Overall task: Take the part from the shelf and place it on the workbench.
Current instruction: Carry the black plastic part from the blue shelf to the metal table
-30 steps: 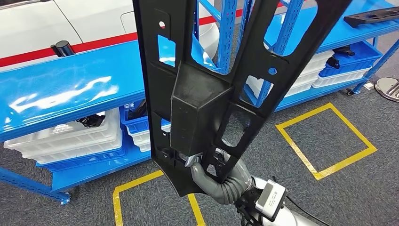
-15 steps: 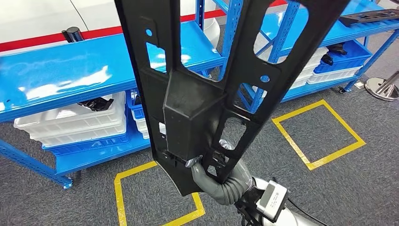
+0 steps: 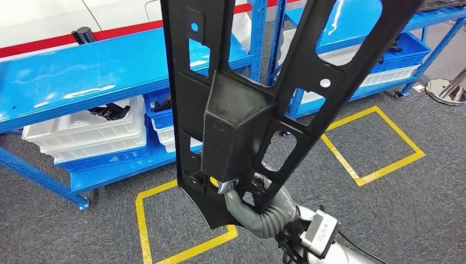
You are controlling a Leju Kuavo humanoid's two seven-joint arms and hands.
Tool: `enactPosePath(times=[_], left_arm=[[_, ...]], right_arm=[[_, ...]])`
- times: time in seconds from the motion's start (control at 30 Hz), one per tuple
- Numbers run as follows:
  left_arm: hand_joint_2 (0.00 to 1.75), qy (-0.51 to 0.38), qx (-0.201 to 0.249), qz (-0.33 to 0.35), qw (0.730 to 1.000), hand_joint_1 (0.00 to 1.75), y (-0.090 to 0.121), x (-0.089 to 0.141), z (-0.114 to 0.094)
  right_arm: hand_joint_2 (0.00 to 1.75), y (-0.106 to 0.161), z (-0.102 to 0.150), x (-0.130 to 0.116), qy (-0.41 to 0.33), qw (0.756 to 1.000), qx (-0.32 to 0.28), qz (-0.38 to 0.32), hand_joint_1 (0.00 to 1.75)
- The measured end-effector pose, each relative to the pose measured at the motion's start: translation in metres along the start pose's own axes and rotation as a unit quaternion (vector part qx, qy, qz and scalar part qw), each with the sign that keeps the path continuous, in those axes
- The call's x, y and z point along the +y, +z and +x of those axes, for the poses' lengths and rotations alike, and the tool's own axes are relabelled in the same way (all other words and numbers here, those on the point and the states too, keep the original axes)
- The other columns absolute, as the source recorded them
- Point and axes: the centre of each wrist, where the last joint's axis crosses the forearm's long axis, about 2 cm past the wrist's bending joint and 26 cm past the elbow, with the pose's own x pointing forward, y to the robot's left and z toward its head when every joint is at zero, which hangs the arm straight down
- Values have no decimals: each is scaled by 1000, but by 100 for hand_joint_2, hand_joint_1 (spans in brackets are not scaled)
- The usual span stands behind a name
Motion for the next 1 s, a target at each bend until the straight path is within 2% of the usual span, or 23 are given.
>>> enactPosePath(times=[1.0], left_arm=[[175, -5, 6, -6, 1000, 0, 1, -4, 0]], right_arm=[[175, 6, 8, -4, 4, 1000, 8, -14, 175]])
